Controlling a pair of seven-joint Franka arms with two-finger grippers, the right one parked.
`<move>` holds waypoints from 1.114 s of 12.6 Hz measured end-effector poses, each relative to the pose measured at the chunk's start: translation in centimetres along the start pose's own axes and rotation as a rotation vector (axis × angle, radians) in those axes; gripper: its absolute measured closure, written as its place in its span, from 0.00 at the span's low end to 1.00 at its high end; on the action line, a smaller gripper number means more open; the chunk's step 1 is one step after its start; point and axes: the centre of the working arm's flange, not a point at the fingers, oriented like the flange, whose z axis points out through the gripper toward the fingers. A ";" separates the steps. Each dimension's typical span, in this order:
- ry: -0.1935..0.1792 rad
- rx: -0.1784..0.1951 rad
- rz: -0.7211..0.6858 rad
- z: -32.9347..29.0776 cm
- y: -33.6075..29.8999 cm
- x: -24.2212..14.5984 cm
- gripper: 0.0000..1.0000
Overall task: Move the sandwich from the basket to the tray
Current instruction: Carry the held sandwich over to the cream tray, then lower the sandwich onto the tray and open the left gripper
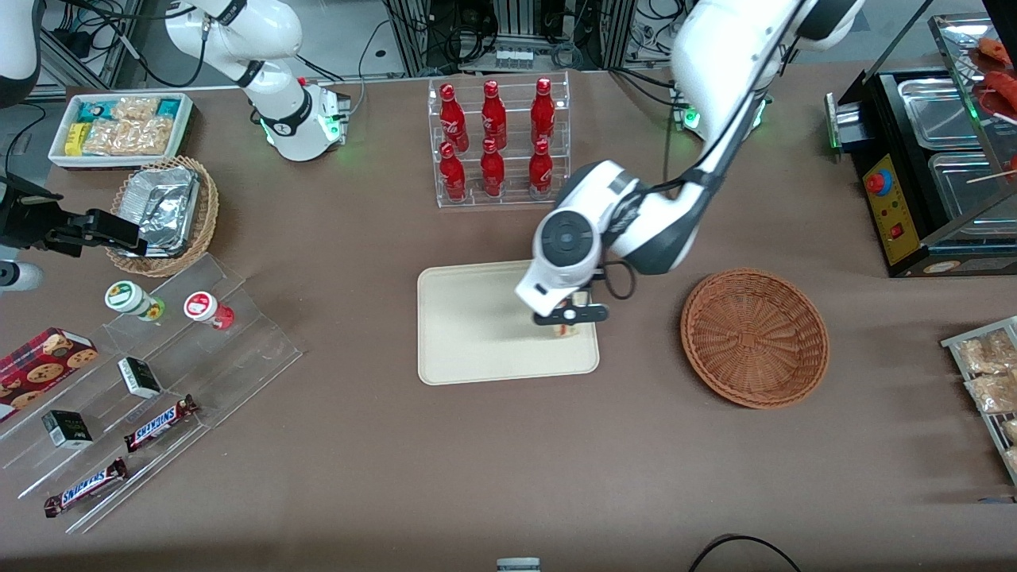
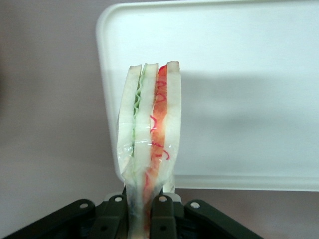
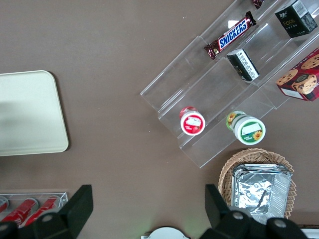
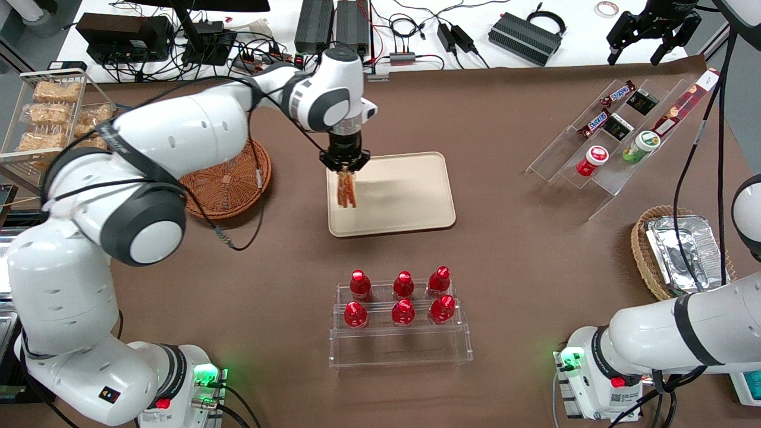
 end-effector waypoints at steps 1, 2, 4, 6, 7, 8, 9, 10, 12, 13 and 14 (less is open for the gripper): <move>0.013 -0.018 -0.012 0.8 1.8 0.2 0.85; 0.031 -0.044 -0.021 1.7 3.5 0.5 0.85; 0.063 -0.090 -0.022 3.4 5.4 1.1 0.85; 0.082 -0.119 -0.024 4.6 6.3 1.5 0.85; 0.086 -0.126 -0.022 5.2 6.8 1.4 0.85; 0.086 -0.127 -0.021 5.6 7.2 1.3 0.85; 0.086 -0.127 -0.021 5.9 7.4 1.1 0.85; 0.085 -0.127 -0.021 6.1 7.6 1.0 0.85; 0.085 -0.127 -0.023 6.2 7.6 1.0 0.68; 0.086 -0.128 -0.023 6.1 7.6 1.0 0.57; 0.089 -0.132 -0.023 5.8 7.7 1.0 0.46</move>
